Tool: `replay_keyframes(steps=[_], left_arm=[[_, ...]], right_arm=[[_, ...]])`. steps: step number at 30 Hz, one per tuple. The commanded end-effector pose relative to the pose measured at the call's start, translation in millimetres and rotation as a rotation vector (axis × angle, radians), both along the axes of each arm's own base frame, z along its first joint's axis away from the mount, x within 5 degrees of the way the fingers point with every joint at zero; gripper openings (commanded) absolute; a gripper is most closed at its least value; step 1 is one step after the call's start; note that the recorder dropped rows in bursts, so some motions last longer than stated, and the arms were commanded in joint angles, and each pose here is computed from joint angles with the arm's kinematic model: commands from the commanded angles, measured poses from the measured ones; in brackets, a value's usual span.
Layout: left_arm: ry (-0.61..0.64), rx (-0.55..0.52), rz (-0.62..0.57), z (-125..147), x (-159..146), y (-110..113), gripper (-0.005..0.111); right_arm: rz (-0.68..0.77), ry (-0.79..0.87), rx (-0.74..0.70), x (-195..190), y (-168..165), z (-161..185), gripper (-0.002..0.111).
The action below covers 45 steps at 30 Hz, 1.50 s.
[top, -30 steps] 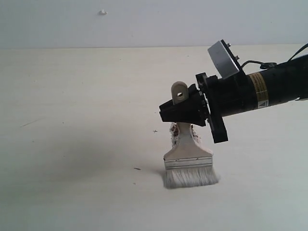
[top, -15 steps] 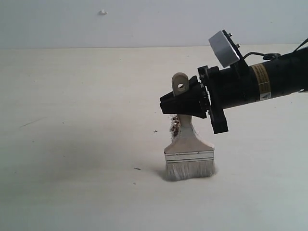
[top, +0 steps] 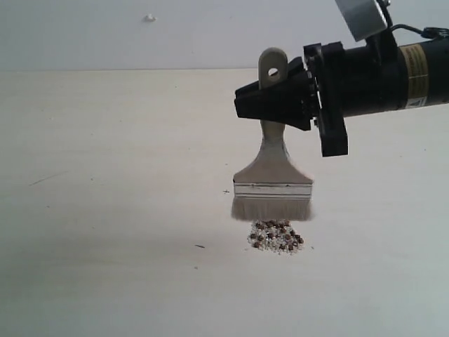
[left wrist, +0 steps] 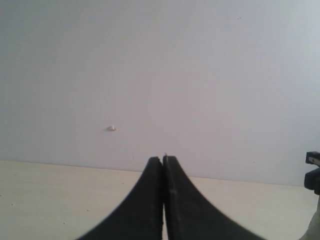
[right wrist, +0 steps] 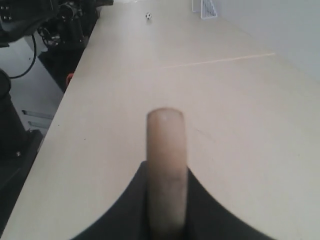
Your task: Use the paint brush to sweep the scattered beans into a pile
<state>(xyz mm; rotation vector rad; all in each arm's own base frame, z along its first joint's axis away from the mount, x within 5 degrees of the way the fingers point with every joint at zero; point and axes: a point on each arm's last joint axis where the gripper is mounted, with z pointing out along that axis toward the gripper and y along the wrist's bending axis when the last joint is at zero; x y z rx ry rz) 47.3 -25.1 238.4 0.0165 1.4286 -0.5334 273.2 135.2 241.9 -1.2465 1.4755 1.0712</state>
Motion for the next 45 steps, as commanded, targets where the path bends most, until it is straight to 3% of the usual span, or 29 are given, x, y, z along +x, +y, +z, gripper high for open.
replay_keyframes(steps=[1, 7, 17, 29, 38, 45], left_arm=[[0.000, 0.001, 0.004, -1.4, -0.2, 0.3, 0.000], [0.000, 0.001, 0.004, -1.4, -0.2, 0.3, 0.000], [0.000, 0.001, 0.004, -1.4, -0.2, 0.3, 0.000], [0.000, 0.001, 0.004, -1.4, -0.2, 0.3, 0.000], [0.000, 0.001, 0.004, -1.4, -0.2, 0.3, 0.000], [0.000, 0.001, 0.004, -1.4, -0.2, 0.3, 0.000]], right_arm=[[-0.066, -0.073, 0.102, -1.0, -1.8, 27.1, 0.000], [-0.080, -0.245, 0.084, 5.9, -2.6, 28.0, 0.000], [-0.189, -0.194, 0.073, 75.1, -39.4, 8.4, 0.000], [-0.169, -0.181, 0.045, 149.7, -39.8, -27.3, 0.000], [-0.154, -0.154, 0.033, 186.0, -36.6, -52.3, 0.000], [-0.095, -0.077, -0.004, 184.2, -19.0, -65.6, 0.000]])
